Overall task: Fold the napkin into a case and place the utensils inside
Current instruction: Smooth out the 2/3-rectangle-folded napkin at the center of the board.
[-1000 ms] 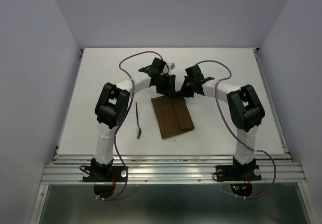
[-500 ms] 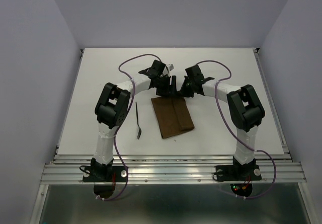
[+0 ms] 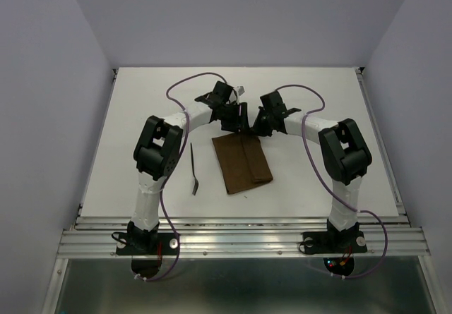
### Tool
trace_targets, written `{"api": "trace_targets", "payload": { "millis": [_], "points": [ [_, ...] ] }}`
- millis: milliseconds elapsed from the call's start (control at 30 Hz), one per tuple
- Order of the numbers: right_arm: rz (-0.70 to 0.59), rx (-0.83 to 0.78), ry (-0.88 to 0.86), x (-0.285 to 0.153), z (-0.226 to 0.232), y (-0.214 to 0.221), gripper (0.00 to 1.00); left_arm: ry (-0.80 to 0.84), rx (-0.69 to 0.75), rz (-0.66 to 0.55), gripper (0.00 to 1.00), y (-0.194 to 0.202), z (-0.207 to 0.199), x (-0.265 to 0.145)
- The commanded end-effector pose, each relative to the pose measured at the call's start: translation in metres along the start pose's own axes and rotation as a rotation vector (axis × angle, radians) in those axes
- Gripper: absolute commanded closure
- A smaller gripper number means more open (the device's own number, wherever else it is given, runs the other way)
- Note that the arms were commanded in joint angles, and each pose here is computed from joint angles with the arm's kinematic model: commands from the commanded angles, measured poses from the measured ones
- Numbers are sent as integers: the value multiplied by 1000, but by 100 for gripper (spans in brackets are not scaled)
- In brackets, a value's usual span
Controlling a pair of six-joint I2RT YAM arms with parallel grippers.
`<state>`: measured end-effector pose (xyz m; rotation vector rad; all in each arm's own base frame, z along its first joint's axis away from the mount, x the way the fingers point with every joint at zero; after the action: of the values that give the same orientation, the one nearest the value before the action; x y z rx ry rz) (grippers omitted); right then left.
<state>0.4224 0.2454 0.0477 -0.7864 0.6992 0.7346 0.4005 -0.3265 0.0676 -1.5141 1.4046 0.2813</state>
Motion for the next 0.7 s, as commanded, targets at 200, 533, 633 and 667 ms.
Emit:
{"api": "trace_targets", "payload": {
  "millis": [200,533,633,667],
  "points": [
    [-29,-8,-53,-9,21,-13,92,20,9,-31,34,-14,-9,4],
    [-34,-10,-59,-13,23,-14,92,-14,-14,-21,51,-12,-1,16],
    [-35,-12,-58,-14,22,-14,92,-17,-18,-19,60,-11,0,17],
    [-34,-12,-59,-14,22,-14,92,-19,-20,-19,64,-11,0,17]
  ]
}}
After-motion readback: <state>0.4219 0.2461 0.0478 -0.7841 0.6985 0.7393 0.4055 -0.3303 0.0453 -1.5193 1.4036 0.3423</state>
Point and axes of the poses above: each gripper's point midway between its finger pads, its own x axis out along the fingers, its own z axis along the line the jaws close on, y = z × x, the point moved 1 cm from there along -x, back along the fingers, and after that the axes turned 7 degrees about x, right-handed, at the moved point
